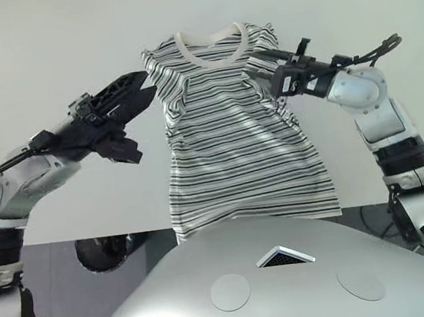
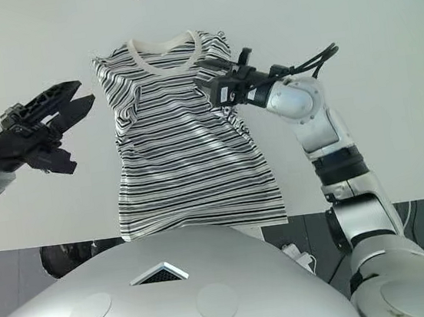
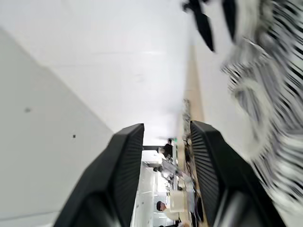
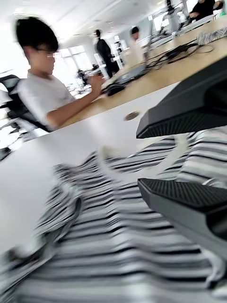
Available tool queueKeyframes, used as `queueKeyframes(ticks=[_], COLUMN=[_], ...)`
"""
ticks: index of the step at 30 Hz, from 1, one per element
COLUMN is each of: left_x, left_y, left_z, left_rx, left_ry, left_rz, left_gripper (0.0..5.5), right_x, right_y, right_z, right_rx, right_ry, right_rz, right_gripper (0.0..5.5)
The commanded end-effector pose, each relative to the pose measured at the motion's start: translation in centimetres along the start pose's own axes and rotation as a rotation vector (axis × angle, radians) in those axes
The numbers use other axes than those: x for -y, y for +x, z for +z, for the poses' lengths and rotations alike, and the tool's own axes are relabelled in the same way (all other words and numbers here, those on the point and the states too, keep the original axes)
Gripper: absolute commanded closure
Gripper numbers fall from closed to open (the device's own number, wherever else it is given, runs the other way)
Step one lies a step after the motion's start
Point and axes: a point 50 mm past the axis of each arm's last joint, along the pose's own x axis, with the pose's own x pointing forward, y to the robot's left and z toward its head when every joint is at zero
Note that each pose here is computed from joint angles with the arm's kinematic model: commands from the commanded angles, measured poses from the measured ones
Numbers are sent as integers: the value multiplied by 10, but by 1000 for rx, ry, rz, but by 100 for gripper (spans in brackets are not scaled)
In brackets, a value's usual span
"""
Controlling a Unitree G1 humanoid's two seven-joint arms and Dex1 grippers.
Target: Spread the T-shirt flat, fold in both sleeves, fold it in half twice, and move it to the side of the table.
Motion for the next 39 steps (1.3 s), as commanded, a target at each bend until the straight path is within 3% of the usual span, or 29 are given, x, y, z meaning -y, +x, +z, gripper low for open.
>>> queueKeyframes(ticks=[1,9,14,27,30,35,39], left_x=[12,61,91,116,122,135,136], left_y=[13,35,48,58,55,24,27], left_z=[-11,-39,-37,-61,-72,-88,-93], left_rx=[-50,-123,-107,-175,-229,-343,-357], left_ry=[-94,-99,-122,-141,-137,-96,-14], left_rz=[71,-171,-292,-462,-534,-690,-712], left_gripper=[369,369,369,369,369,369,369], right_x=[18,35,34,-11,-12,-4,1], right_y=[5,16,20,60,64,63,67], right_z=[-8,-27,-50,-56,-58,-63,-62], right_rx=[22,-16,-133,-212,-245,-299,-320], right_ry=[20,48,2,-5,-13,1,30], right_rz=[-55,-90,-70,109,111,81,23], right_gripper=[393,393,393,393,393,393,393])
